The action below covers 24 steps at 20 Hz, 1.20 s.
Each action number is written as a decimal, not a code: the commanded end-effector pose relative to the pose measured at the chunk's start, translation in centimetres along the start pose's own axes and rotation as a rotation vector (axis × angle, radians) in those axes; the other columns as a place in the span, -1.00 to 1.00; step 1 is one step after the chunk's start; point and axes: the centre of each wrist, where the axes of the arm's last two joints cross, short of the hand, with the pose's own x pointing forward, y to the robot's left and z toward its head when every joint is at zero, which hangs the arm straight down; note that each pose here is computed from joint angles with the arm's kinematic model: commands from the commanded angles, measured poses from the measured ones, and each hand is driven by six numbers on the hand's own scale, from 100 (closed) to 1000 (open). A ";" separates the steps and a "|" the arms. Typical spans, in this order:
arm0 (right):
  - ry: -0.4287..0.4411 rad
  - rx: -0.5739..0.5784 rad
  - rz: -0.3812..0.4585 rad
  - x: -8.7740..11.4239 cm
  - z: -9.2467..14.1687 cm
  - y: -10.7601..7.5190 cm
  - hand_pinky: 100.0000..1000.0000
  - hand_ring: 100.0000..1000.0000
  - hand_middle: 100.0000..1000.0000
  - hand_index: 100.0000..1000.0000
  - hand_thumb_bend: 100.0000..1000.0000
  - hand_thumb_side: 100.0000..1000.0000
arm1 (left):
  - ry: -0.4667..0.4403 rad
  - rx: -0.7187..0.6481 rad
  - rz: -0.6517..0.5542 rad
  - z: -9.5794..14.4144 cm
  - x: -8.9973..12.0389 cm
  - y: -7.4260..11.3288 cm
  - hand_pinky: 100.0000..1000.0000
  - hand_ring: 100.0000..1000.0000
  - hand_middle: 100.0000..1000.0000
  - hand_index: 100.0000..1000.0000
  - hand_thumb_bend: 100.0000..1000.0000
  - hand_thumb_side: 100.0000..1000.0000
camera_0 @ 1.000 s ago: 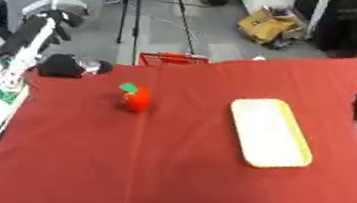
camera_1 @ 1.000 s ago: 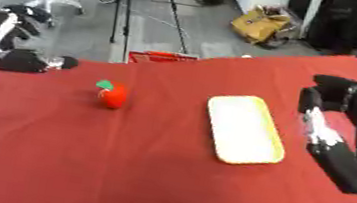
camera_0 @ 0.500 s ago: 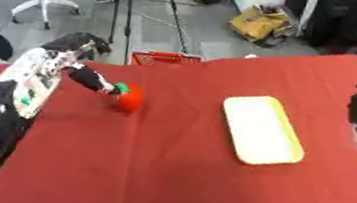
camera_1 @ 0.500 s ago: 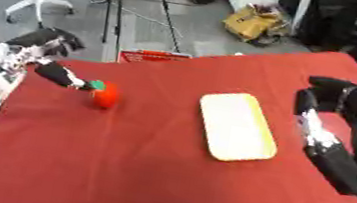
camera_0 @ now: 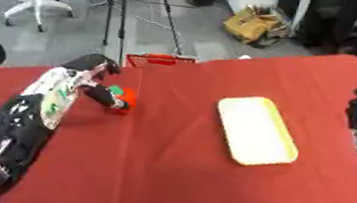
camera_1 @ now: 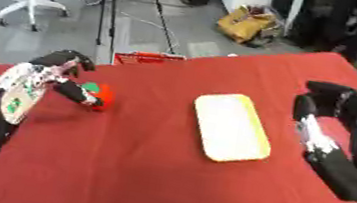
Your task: Pick up objects on the table and place them in the box.
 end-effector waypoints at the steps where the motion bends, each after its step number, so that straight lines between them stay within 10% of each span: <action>1: -0.036 -0.005 0.005 0.7 -0.4 -0.5 0.16 0.17 0.12 0.47 -0.48 0.26 | 0.012 0.045 -0.009 -0.1 -0.3 1.0 0.41 0.34 0.42 0.60 0.49 -0.49; 24: -0.061 -0.001 0.008 1.0 -0.8 -0.5 0.16 0.17 0.12 0.47 -0.45 0.26 | 0.087 0.058 -0.012 -0.5 -0.4 -1.7 0.38 0.25 0.34 0.55 0.36 -0.46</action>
